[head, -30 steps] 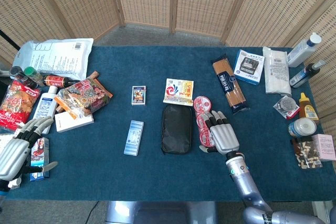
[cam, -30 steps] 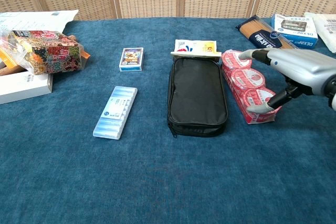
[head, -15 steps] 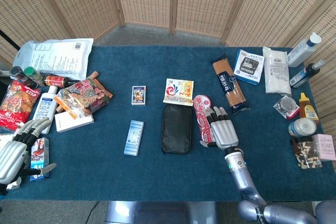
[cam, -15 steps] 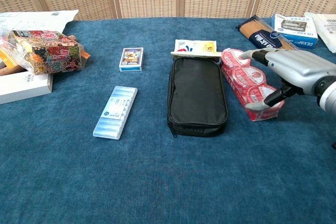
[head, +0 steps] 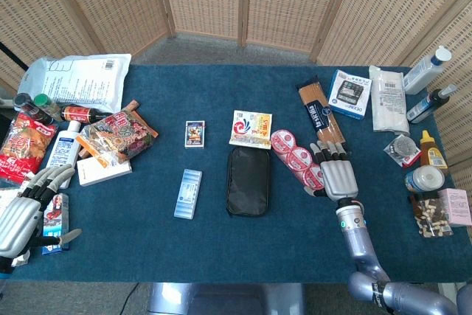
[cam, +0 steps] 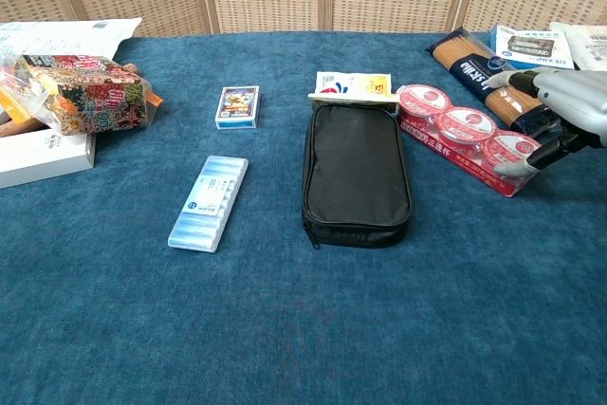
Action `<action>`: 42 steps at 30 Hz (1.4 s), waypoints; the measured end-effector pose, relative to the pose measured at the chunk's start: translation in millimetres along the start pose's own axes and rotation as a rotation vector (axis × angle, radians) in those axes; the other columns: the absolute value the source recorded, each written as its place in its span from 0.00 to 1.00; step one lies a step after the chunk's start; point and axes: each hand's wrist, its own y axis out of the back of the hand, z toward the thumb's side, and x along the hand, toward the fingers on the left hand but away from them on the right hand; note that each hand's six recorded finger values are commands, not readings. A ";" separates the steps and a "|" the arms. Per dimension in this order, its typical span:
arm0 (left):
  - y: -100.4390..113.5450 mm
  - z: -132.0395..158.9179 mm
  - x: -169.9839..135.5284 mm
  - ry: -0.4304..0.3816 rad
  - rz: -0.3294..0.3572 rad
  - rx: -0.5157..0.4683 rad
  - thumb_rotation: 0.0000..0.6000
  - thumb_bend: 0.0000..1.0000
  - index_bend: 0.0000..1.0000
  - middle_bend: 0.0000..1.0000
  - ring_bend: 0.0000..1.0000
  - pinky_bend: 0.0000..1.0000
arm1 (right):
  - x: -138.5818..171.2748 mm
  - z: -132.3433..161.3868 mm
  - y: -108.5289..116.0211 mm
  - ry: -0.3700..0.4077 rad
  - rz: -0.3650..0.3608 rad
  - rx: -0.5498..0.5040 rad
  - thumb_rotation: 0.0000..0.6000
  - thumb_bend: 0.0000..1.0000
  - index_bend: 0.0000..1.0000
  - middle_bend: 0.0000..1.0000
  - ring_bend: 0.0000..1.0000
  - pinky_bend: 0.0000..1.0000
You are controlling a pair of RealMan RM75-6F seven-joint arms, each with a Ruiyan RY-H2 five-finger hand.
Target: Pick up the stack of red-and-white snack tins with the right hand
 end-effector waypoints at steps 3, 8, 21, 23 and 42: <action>-0.8 0.7 1.3 -0.005 -0.003 -0.001 1.00 0.04 0.04 0.00 0.00 0.00 | 2.0 9.4 -1.3 0.015 0.027 -0.023 0.78 0.17 0.00 0.00 0.00 0.00; 1.7 -1.6 -0.9 0.002 0.003 0.004 1.00 0.05 0.04 0.00 0.00 0.00 | -4.3 21.4 -6.8 0.023 0.078 -0.035 0.76 0.17 0.00 0.00 0.00 0.00; 3.9 -10.0 -6.5 0.020 0.013 -0.006 1.00 0.04 0.04 0.00 0.00 0.00 | -40.7 37.2 -12.9 -0.009 0.162 -0.051 0.79 0.17 0.00 0.00 0.00 0.00; 4.5 -9.6 -6.8 0.019 0.015 -0.006 1.00 0.04 0.04 0.00 0.00 0.00 | -44.5 35.8 -14.0 -0.017 0.168 -0.055 0.85 0.17 0.00 0.01 0.03 0.05; 4.6 -6.1 -9.5 0.021 0.015 0.003 1.00 0.04 0.04 0.00 0.00 0.00 | -42.8 24.0 -4.8 0.014 0.087 -0.205 1.00 0.19 0.29 0.87 1.00 1.00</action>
